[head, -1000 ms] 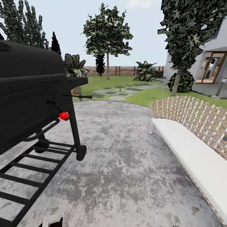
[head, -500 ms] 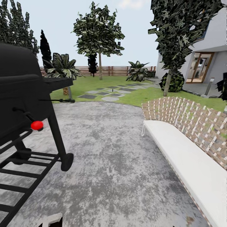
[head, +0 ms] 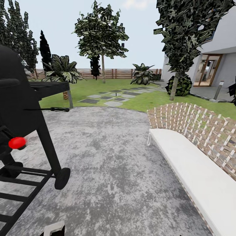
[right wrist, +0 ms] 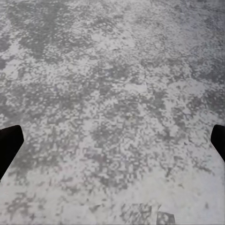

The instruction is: In the garden, pick up the pesticide atomizer on the floor and spray pesticide onto both trees until each tree trunk is fully covered.

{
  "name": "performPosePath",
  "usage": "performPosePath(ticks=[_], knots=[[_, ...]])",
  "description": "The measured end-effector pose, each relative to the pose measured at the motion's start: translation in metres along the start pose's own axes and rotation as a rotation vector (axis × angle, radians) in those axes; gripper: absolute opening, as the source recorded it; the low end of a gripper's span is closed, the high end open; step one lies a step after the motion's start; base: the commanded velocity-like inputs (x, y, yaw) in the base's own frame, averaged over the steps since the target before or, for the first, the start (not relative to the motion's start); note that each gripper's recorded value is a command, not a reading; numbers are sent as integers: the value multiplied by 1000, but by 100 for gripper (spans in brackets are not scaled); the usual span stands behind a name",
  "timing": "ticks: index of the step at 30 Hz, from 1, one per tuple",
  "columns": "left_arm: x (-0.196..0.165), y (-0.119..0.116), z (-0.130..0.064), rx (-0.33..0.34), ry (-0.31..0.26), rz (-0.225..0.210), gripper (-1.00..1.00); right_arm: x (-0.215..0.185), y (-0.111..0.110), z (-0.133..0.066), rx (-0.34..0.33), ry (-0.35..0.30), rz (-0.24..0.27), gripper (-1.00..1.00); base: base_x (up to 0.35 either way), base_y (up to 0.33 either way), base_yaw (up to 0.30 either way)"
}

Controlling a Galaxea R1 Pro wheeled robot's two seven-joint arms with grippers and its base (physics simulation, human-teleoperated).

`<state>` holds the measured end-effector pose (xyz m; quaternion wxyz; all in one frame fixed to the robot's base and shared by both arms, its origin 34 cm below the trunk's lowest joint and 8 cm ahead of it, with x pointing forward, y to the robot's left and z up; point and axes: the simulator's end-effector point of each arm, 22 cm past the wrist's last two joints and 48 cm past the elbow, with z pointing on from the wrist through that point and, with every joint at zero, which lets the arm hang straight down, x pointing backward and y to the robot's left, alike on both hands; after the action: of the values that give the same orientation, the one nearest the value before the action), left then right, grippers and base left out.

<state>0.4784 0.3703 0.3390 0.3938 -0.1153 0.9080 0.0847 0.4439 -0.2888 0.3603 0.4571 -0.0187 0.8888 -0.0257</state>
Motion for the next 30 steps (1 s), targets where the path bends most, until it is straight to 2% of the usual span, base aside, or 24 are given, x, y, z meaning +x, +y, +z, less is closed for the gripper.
performPosePath(ticks=[30], knots=[[0,0,0,0,-1,1,100,0,0,0,1,0,-1,100,340,0,0]])
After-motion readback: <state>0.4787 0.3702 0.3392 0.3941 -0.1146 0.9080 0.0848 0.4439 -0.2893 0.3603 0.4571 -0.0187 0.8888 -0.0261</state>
